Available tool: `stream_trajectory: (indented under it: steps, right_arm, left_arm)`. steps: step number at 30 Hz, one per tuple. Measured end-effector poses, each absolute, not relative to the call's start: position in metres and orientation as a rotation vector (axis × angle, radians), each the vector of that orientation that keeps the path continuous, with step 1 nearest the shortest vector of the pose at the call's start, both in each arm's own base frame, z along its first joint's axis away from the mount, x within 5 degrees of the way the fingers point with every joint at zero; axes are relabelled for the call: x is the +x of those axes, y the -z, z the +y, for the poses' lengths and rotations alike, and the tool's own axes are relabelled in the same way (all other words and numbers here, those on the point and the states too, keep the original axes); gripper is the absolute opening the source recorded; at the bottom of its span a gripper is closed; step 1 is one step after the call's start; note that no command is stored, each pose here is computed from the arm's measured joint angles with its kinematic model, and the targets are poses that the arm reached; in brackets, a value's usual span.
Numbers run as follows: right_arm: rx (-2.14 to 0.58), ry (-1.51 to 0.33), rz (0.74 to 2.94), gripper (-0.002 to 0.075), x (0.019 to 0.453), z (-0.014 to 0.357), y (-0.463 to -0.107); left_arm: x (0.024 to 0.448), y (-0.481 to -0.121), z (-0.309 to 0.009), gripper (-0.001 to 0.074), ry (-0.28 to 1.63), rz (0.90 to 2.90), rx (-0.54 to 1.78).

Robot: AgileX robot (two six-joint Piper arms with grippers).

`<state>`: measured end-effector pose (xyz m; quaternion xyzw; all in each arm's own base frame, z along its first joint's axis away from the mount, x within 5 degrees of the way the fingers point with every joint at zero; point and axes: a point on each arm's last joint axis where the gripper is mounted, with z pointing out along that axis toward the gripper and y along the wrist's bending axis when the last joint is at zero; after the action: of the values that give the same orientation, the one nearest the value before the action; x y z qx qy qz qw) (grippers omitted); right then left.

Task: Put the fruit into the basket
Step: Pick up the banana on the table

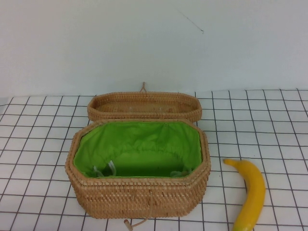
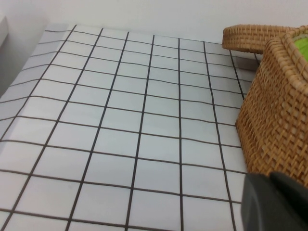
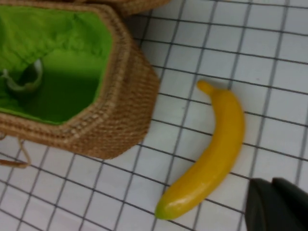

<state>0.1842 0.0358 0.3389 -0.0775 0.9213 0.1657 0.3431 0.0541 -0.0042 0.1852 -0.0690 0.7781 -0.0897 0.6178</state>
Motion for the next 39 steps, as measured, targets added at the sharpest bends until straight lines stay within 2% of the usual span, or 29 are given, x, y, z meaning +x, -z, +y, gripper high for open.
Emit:
stream_trajectory:
  steps: [4,8,12,15,18,20,33,35,39]
  right_arm:
    - [-0.260,-0.520,2.428,0.0000,0.203,0.057,-0.326]
    - [-0.349,-0.524,2.508,0.0004,0.219,0.083,-0.304]
    - [-0.414,-0.495,2.613,0.0061,0.233,0.105,-0.279]
    - [-0.363,-0.452,2.677,0.0184,0.249,0.110,-0.263]
    - [-0.270,-0.380,2.747,0.0377,0.264,0.110,-0.247]
    - [-0.219,-0.325,2.789,0.0447,0.273,0.110,-0.236]
    - [-0.127,-0.247,2.889,0.0447,0.307,0.118,-0.166]
    - [-0.125,-0.239,2.904,0.0432,0.309,0.118,-0.158]
    - [-0.134,-0.227,2.934,0.0335,0.310,0.119,-0.147]
  left_arm:
    - [0.054,-0.185,-0.004,-0.0003,0.206,1.791,-0.159]
    - [0.054,-0.185,-0.004,-0.0003,0.206,1.791,-0.159]
    - [0.054,-0.185,-0.004,-0.0003,0.206,1.791,-0.159]
    - [0.054,-0.185,-0.004,-0.0002,0.206,1.791,-0.159]
    - [0.054,-0.185,-0.004,-0.0002,0.208,1.791,-0.160]
    - [0.054,-0.185,-0.004,-0.0002,0.208,1.791,-0.160]
    - [0.054,-0.185,-0.004,-0.0003,0.207,1.791,-0.159]
    - [0.054,-0.185,-0.004,-0.0003,0.207,1.791,-0.159]
    - [0.054,-0.185,-0.004,-0.0003,0.207,1.791,-0.159]
